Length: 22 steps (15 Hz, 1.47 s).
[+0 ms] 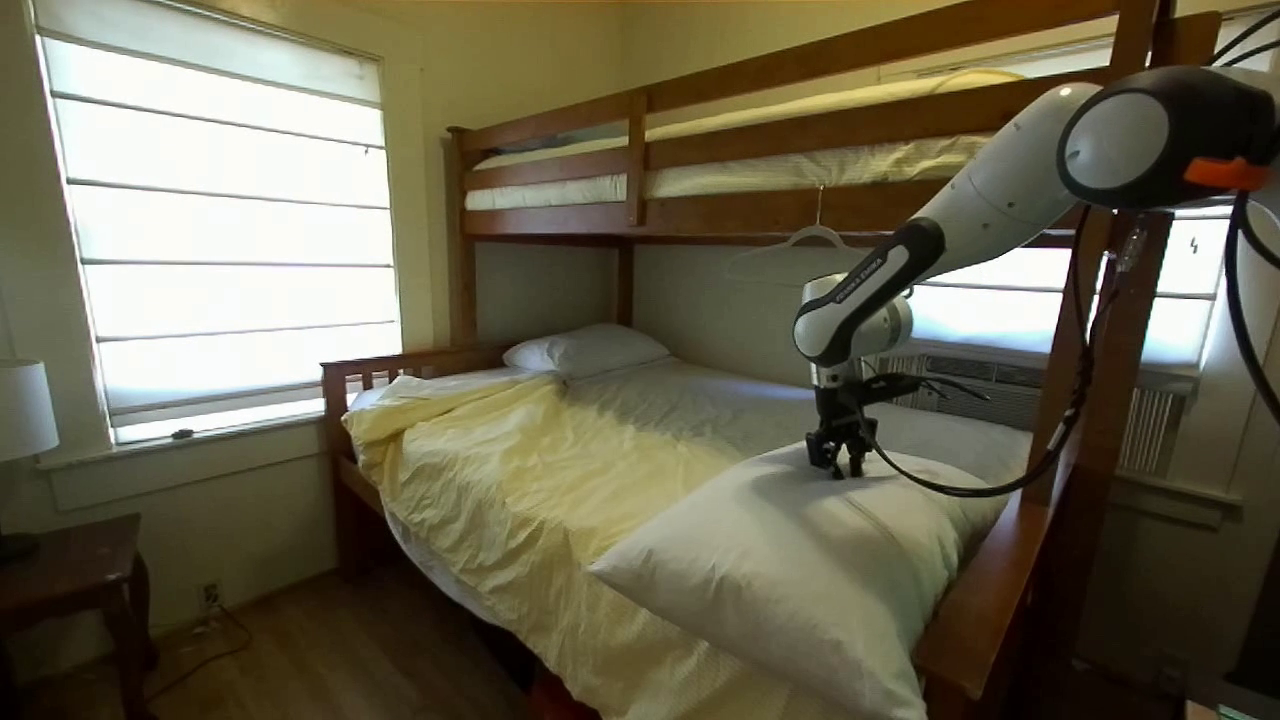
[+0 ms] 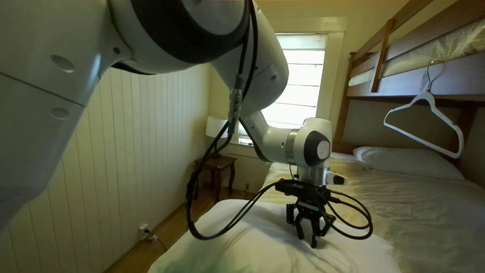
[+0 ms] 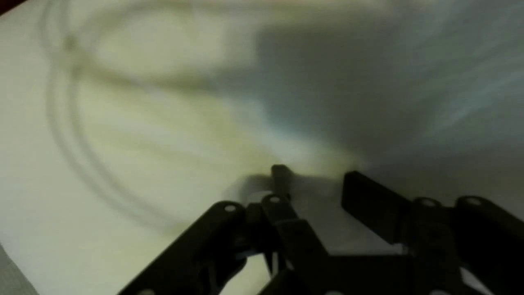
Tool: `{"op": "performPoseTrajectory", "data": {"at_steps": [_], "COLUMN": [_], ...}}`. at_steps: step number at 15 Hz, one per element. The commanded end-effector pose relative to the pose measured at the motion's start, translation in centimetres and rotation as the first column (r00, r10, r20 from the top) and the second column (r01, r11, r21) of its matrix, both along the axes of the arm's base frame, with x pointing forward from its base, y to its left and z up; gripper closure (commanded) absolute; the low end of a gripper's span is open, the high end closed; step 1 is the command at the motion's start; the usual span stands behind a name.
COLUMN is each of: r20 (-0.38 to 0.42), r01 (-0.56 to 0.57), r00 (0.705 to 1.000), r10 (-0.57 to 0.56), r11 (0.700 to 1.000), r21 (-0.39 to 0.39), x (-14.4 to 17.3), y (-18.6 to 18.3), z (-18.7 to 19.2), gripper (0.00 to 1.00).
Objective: Move the pillow to the left
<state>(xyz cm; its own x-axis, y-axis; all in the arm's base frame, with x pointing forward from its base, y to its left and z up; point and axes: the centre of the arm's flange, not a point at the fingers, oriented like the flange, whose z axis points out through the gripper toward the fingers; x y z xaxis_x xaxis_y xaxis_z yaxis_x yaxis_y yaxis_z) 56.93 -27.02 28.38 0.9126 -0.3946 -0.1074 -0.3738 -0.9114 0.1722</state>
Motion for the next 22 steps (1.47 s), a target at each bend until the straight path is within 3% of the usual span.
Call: {"op": "performPoseTrajectory", "data": {"at_steps": [1, 2, 6, 8, 13, 16, 19, 22], "r20": [0.097, 0.116, 0.178, 0.177, 0.169, 0.161, 0.202, 0.193], "r01": [0.025, 0.032, 0.046, 0.033, 0.175, 0.289, 0.386, 0.480], "r00": [0.995, 0.992, 0.981, 0.982, 0.961, 0.935, 0.884, 0.837], "r10": [-0.032, -0.044, -0.077, -0.068, -0.220, -0.318, -0.421, -0.512], "r11": [0.997, 0.994, 0.984, 0.980, 0.954, 0.941, 0.902, 0.856], "r21": [0.072, 0.101, 0.173, 0.196, 0.242, 0.177, 0.192, 0.193], "x": [-1.9, -2.3, -3.0, -2.9, -3.0, -5.7, -7.7, -10.4], "y": [0.4, 0.4, 0.4, 0.5, 1.4, 0.8, -1.1, -1.8], "z": [4.7, 5.8, 8.6, 8.7, 7.7, 8.4, 8.5, 8.6], "gripper": [0.90, 0.98, 1.00, 0.73, 0.41, 0.19, 0.01, 0.00]}}
